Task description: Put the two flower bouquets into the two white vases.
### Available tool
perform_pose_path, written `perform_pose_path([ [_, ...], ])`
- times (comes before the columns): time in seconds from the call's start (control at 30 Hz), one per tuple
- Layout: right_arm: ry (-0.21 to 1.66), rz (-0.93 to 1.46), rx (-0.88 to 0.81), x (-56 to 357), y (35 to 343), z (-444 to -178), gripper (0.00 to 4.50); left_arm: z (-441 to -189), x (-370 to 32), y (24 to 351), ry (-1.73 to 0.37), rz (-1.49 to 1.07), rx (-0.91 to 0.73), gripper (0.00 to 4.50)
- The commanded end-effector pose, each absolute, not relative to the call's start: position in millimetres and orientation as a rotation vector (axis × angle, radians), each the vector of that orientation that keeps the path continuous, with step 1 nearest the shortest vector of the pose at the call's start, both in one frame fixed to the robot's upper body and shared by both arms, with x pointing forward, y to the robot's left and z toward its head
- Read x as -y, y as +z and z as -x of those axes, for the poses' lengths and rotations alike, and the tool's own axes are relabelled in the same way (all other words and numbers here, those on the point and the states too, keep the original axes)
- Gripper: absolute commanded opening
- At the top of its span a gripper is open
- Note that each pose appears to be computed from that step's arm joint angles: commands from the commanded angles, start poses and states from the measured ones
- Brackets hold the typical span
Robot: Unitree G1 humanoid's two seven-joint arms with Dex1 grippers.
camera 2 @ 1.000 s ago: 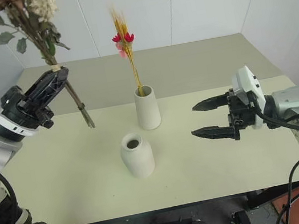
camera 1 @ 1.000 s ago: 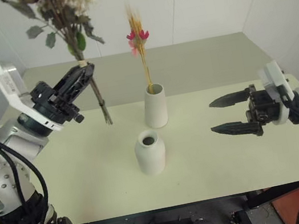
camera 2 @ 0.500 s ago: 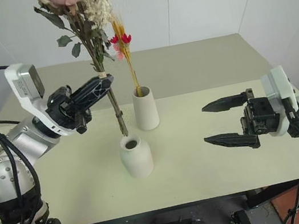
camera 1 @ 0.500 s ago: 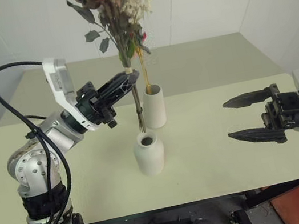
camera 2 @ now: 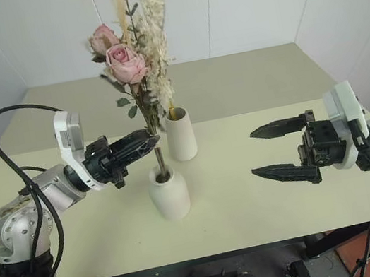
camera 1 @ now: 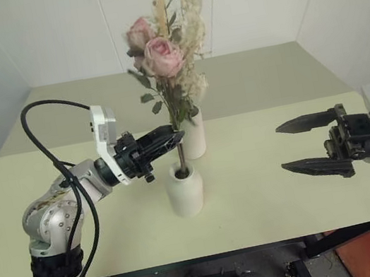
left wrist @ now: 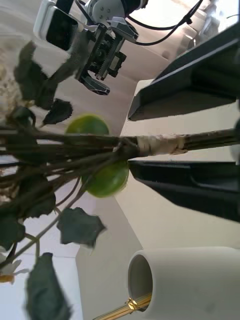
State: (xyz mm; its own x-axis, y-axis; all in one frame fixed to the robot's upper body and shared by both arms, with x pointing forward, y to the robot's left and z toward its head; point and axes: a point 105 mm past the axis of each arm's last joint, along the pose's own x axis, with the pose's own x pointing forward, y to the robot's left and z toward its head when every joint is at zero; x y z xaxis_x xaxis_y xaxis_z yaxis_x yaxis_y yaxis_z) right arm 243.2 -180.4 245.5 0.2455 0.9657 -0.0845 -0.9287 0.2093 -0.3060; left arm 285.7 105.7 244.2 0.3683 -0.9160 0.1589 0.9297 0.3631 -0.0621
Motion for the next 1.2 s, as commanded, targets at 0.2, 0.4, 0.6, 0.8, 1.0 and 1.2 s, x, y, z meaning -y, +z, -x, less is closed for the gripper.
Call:
perform_pose_path([
  [0.2, 1.314, 0.346, 0.155, 185, 253, -237, 4.16, -264, -132, 253, -1.142, 0.074, 0.136, 4.13],
  [0.4, 1.319, 0.329, 0.15, 186, 252, -241, 4.16, -249, -153, 247, -1.067, 0.015, 0.098, 4.47],
  [0.6, 1.326, 0.322, 0.138, 188, 250, -242, 4.16, -236, -167, 244, -1.025, -0.038, 0.068, 4.47],
  [0.8, 1.316, 0.307, 0.119, 193, 247, -242, 4.16, -227, -184, 238, -0.948, -0.122, 0.052, 4.47],
  [1.0, 1.271, 0.304, 0.09, 202, 244, -241, 4.16, -217, -207, 226, -0.911, -0.278, -0.023, 4.47],
  [1.2, 1.235, 0.312, 0.062, 210, 241, -241, 4.16, -217, -215, 228, -0.921, -0.296, -0.024, 4.47],
])
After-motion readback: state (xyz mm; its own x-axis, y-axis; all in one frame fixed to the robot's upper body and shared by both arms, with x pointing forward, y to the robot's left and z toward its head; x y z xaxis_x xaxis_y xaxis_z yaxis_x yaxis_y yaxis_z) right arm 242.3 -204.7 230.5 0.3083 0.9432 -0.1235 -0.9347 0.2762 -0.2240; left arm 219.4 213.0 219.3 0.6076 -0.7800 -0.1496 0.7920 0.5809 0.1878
